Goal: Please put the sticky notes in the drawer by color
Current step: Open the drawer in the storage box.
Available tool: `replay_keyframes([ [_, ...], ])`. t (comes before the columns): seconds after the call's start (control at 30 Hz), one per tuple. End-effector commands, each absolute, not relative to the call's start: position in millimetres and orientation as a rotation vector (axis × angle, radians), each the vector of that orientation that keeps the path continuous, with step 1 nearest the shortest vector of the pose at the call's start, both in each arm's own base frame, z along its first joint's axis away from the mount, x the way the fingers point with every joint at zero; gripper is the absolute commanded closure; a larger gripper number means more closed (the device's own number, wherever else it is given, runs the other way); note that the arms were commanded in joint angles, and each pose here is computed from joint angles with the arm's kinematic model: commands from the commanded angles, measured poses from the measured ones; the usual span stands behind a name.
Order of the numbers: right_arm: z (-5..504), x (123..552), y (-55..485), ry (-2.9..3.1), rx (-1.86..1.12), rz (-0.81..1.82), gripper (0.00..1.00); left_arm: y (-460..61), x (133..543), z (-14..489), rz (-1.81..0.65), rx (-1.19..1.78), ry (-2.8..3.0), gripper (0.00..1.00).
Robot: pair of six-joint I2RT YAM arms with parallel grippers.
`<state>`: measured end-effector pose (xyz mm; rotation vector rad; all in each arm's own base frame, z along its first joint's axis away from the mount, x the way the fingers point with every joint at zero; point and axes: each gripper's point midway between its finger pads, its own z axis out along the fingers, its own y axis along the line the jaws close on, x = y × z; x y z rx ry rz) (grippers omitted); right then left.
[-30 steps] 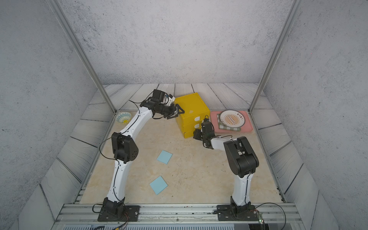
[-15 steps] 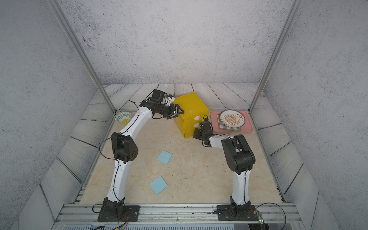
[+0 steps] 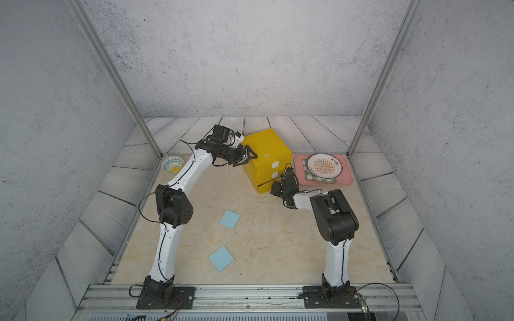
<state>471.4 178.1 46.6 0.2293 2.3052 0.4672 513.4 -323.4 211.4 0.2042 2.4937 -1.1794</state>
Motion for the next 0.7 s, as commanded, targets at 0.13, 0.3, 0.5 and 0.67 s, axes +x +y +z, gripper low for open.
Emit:
replay_keyframes([
  [0.13,49,453,104,2.306,0.397,0.217,0.34,-307,506,180,-1.098,0.160,2.622,0.25],
  [0.3,47,424,88,2.304,0.429,0.197,0.34,-307,507,181,-1.103,0.162,2.615,0.25],
  [0.5,60,396,79,2.273,0.459,0.219,0.34,-307,506,180,-1.107,0.156,2.622,0.25],
  [0.67,75,400,102,2.326,0.320,0.312,0.32,-308,506,186,-1.112,0.158,2.607,0.25],
])
